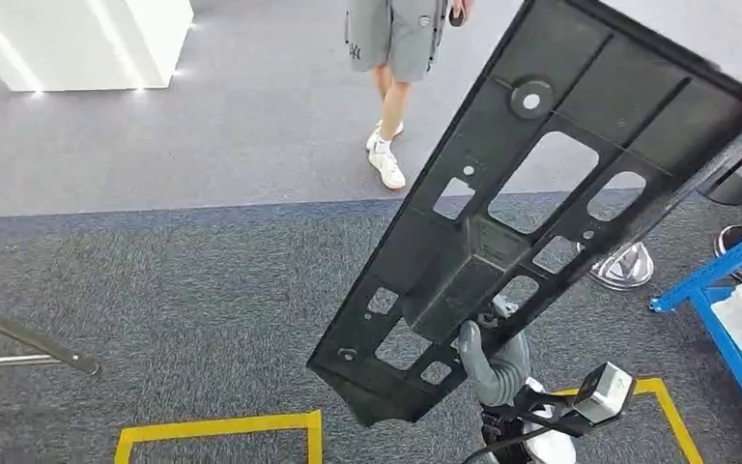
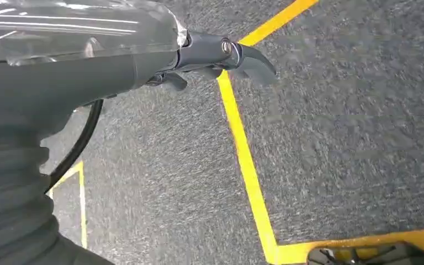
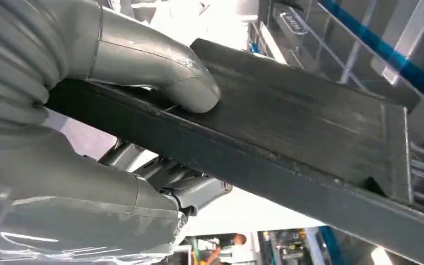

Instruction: Take the parts from the cabinet and place them on the table.

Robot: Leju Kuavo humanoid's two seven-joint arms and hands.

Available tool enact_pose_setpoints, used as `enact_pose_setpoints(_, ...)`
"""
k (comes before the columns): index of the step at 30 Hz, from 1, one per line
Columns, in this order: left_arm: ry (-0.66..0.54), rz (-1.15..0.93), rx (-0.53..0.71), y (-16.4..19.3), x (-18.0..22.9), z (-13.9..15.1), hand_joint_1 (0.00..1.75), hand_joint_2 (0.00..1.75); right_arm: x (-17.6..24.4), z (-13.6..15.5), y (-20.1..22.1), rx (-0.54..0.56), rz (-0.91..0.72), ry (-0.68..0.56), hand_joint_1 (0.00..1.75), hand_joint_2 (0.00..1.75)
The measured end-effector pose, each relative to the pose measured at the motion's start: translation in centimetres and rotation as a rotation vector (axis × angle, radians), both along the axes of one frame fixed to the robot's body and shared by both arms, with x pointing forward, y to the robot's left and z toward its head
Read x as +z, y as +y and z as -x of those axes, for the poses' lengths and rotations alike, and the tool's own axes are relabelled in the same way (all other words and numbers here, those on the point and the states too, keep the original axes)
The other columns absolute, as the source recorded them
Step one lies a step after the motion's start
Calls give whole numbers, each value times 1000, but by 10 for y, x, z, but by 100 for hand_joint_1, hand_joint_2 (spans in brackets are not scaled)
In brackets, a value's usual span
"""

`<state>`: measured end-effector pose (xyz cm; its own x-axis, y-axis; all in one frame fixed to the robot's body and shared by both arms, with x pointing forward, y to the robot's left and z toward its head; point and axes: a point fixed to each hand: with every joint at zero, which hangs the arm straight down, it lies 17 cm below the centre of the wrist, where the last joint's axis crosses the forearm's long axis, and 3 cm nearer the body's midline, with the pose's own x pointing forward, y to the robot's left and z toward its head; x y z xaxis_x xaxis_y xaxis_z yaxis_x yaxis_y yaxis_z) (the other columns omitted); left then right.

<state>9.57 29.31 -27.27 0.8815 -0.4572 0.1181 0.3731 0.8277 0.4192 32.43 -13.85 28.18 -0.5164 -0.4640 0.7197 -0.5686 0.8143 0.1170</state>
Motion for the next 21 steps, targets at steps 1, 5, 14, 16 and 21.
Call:
enact_pose_setpoints(1, 0, -1, -2, 1, 0, 0, 0, 175, 0, 0, -1, -2, 0, -1, 175, 175)
enact_pose_setpoints(5, -8, -7, -11, 2, 1, -4, 0, 175, 0, 0, -2, -7, -1, -1, 175, 175)
enact_pose_setpoints(14, -14, 3, 47, 0, 1, -3, 0, 175, 6, -10, 11, 43, 37, -17, 175, 175)
enact_pose_setpoints(16, -18, 12, 60, -5, 1, -3, 0, 175, 8, -17, 14, 52, 45, -19, 175, 175)
enact_pose_setpoints(21, -23, 18, 52, -14, 2, -10, 0, 175, 10, -24, 16, 34, 75, -27, 175, 175)
